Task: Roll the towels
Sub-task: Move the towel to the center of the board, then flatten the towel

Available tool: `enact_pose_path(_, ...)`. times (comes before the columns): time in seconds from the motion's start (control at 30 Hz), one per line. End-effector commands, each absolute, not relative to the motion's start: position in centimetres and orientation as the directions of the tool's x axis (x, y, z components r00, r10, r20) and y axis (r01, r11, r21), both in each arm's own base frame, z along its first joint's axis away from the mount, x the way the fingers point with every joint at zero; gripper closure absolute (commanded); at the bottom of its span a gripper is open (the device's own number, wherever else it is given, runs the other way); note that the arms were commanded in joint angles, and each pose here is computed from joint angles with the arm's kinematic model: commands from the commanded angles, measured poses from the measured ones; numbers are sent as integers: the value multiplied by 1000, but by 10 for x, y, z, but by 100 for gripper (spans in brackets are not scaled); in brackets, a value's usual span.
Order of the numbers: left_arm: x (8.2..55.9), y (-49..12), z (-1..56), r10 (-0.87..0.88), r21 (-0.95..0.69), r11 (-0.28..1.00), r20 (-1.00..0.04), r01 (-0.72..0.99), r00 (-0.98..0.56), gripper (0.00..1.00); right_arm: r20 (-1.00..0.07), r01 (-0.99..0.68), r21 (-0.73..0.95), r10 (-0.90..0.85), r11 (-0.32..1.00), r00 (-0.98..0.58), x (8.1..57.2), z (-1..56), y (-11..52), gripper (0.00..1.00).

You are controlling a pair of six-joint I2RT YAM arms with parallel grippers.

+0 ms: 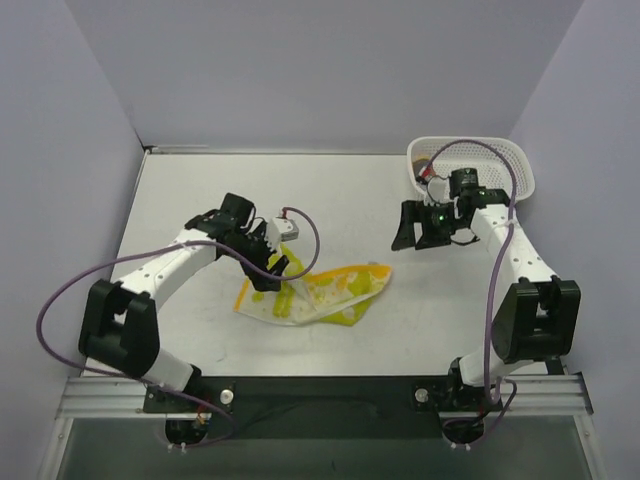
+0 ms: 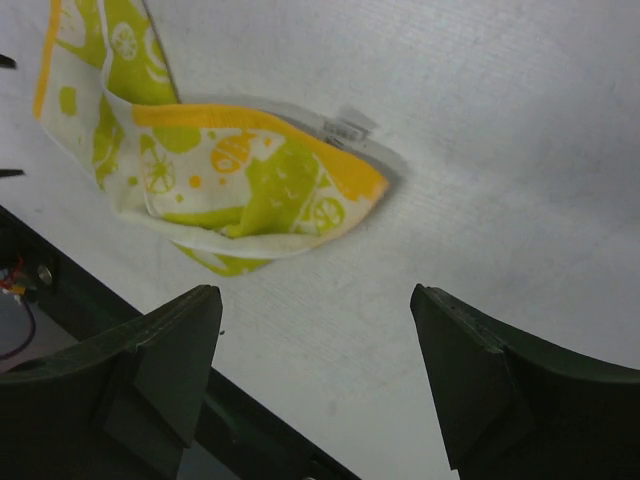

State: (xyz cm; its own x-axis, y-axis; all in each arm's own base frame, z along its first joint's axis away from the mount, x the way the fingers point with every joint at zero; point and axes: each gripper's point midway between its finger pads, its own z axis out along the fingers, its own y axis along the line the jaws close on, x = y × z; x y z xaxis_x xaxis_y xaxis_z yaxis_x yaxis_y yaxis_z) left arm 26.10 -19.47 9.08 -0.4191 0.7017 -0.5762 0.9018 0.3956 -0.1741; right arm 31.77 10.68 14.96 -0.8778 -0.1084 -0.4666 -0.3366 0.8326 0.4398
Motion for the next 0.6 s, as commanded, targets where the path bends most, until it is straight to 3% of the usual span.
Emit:
enact_pose_path(0.0, 261, -187, 143, 558, -221, 483, -669, 847, -492, 3, -384, -356, 455, -181, 816, -905, 281, 136, 111, 24)
enact_pose_path(0.13, 271, -165, 137, 598, -123, 529, -649, 840, -471, 11, -339, -429, 366, -311, 826, -888, 265, 108, 108, 35)
enact_pose_path(0.27, 284, -162, 110, 632, -153, 523, -590, 838, -502, 28, -301, -474, 286, -392, 833, -869, 273, 88, 111, 39)
enact_pose_path(0.3, 288, -163, 106, 632, -162, 526, -583, 835, -511, 37, -303, -485, 258, -407, 835, -862, 278, 86, 111, 40)
enact_pose_path(0.57, 340, -179, 88, 530, -219, 625, -586, 749, -613, 45, -329, -666, 147, -599, 731, -730, 305, 79, 170, 39)
